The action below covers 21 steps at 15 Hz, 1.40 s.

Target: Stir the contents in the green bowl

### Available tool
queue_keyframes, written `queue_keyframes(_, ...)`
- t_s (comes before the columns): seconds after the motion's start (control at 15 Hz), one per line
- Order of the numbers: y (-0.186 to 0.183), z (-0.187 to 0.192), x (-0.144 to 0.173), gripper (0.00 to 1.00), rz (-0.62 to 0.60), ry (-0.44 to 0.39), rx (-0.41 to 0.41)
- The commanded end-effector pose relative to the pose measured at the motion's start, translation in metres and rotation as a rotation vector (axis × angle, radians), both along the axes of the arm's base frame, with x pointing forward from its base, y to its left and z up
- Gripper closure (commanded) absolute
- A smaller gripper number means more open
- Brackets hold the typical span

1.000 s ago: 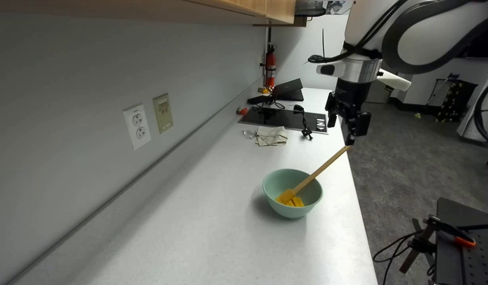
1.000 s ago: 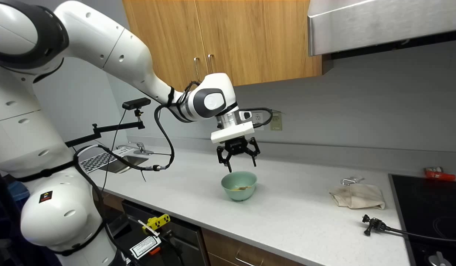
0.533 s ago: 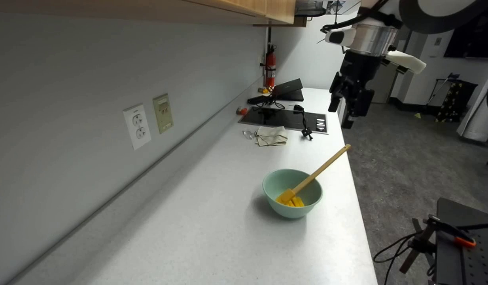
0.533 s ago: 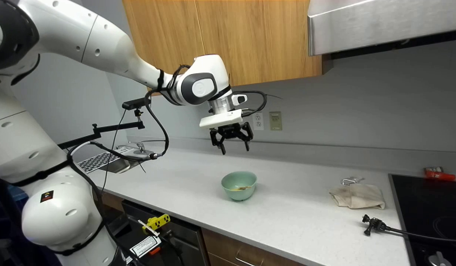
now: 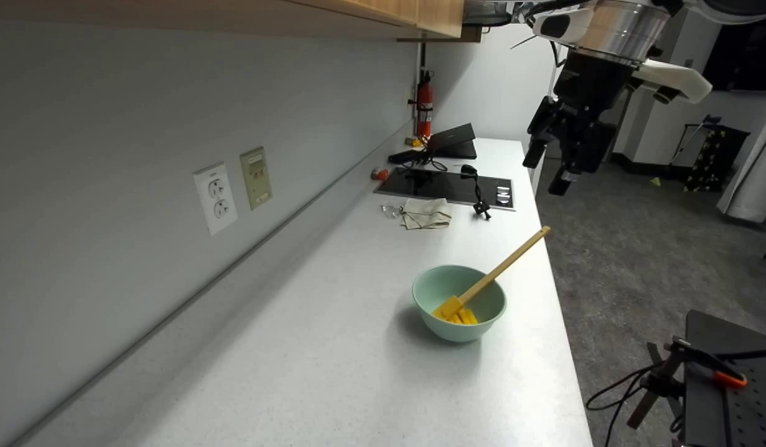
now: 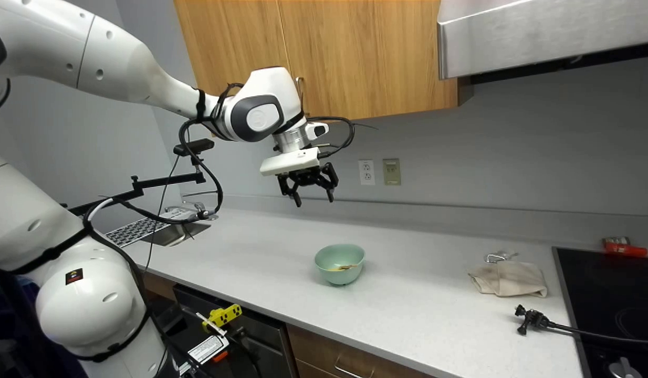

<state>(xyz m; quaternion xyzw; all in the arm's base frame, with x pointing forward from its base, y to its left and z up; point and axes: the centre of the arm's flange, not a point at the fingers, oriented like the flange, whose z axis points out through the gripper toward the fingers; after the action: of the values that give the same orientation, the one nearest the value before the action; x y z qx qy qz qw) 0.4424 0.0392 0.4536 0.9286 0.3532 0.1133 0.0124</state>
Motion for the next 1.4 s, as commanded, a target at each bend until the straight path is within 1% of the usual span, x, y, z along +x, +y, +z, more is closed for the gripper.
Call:
queue_keyframes(0.0,0.0004,0.0008,-0.002,0.0,0.0,-0.002,0.001)
queue_keyframes(1.33,-0.0007,-0.001,-0.0044,0.0,-0.002,0.001,0.001)
